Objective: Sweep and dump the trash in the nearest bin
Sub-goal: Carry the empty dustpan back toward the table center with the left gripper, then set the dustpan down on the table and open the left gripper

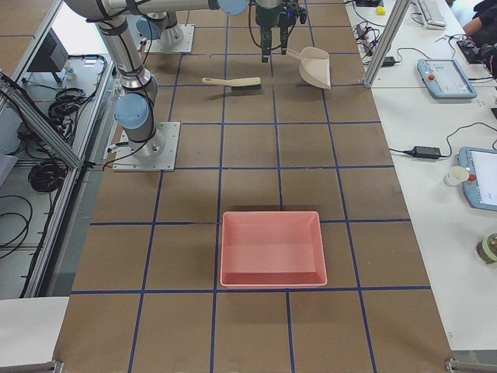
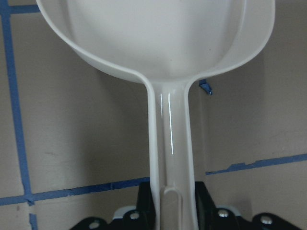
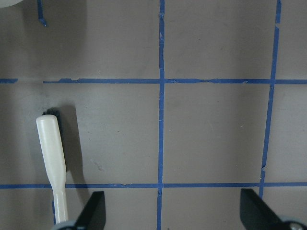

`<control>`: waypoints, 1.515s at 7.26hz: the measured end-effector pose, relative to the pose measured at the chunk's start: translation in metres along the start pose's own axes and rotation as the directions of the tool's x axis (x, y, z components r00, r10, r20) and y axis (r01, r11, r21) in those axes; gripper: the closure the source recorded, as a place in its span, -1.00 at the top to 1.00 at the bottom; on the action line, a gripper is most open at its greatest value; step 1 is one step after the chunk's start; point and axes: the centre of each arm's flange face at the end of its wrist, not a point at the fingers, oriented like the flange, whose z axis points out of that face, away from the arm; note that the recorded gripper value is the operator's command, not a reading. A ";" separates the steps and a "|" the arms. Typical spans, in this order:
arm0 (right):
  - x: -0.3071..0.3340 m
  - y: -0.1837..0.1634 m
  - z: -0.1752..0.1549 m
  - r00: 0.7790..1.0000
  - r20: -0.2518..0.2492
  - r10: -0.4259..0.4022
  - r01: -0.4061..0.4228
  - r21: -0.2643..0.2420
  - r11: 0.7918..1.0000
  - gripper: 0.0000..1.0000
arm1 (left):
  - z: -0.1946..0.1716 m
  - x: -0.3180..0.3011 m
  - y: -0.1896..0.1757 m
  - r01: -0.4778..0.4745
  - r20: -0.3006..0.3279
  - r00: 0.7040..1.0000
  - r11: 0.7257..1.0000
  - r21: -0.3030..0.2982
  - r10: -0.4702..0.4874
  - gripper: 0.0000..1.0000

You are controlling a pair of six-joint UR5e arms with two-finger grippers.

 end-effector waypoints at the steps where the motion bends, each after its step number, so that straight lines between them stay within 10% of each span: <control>1: 0.000 0.000 0.000 1.000 0.000 0.000 0.000 -0.001 1.000 1.00 | 0.011 0.010 0.005 0.020 -0.004 1.000 1.000 -0.001 -0.020 -0.96; 7: 0.000 0.000 0.000 1.000 0.000 0.000 0.000 -0.002 1.000 1.00 | 0.030 0.049 0.024 0.044 -0.024 0.999 0.999 0.023 -0.043 -0.64; 8: 0.000 0.000 0.000 1.000 0.000 0.000 0.000 -0.002 1.000 1.00 | 0.034 0.048 0.028 0.042 -0.018 0.999 0.999 0.014 -0.041 0.52; 9: 0.000 0.000 0.000 1.000 0.000 0.000 0.000 -0.003 1.000 1.00 | 0.036 0.045 0.032 0.038 -0.013 0.999 0.999 0.009 -0.038 1.00; 11: 0.000 0.001 0.001 1.000 0.000 0.000 0.000 -0.004 1.000 1.00 | 0.027 0.041 0.033 0.038 -0.011 0.999 0.999 0.024 -0.038 1.00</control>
